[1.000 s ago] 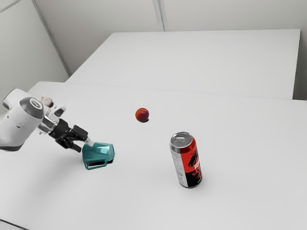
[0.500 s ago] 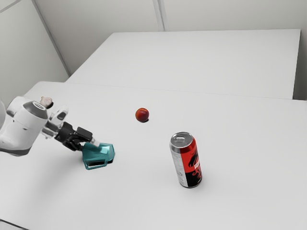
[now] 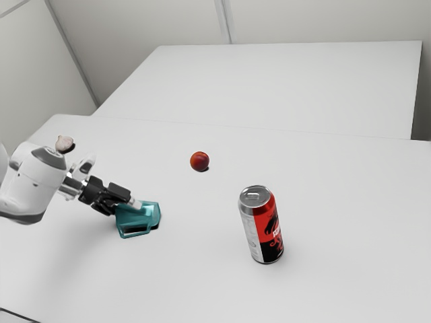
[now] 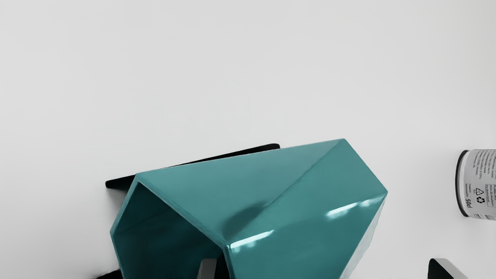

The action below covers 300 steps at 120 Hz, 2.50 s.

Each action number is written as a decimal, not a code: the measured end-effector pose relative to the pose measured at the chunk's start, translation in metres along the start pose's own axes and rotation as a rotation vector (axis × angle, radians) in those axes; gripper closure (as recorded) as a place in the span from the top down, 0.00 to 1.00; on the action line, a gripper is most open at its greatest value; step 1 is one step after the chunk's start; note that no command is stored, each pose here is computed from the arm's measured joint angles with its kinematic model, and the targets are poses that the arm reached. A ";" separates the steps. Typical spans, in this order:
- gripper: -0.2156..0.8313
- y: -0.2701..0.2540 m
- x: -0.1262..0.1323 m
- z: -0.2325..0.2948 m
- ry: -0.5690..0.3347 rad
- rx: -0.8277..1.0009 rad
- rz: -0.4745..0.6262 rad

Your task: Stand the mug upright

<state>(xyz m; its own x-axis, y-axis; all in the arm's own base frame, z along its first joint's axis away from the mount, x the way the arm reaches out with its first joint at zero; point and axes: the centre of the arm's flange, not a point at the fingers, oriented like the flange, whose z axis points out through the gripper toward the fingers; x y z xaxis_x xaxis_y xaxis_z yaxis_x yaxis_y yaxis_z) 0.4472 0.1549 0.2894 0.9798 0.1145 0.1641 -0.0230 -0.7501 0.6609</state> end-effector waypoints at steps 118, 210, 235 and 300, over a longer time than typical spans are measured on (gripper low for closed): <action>0.09 0.034 0.014 -0.008 0.050 -0.051 0.104; 0.05 0.126 0.105 -0.022 -0.192 0.323 0.520; 0.05 0.124 0.118 -0.008 -0.251 0.417 0.542; 0.05 0.151 0.127 0.035 -0.339 0.596 0.637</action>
<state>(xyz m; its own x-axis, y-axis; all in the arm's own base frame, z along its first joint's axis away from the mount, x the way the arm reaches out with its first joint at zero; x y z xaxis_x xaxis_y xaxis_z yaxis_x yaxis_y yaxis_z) 0.5751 0.0334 0.3845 0.8255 -0.5585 0.0815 -0.5616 -0.8272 0.0204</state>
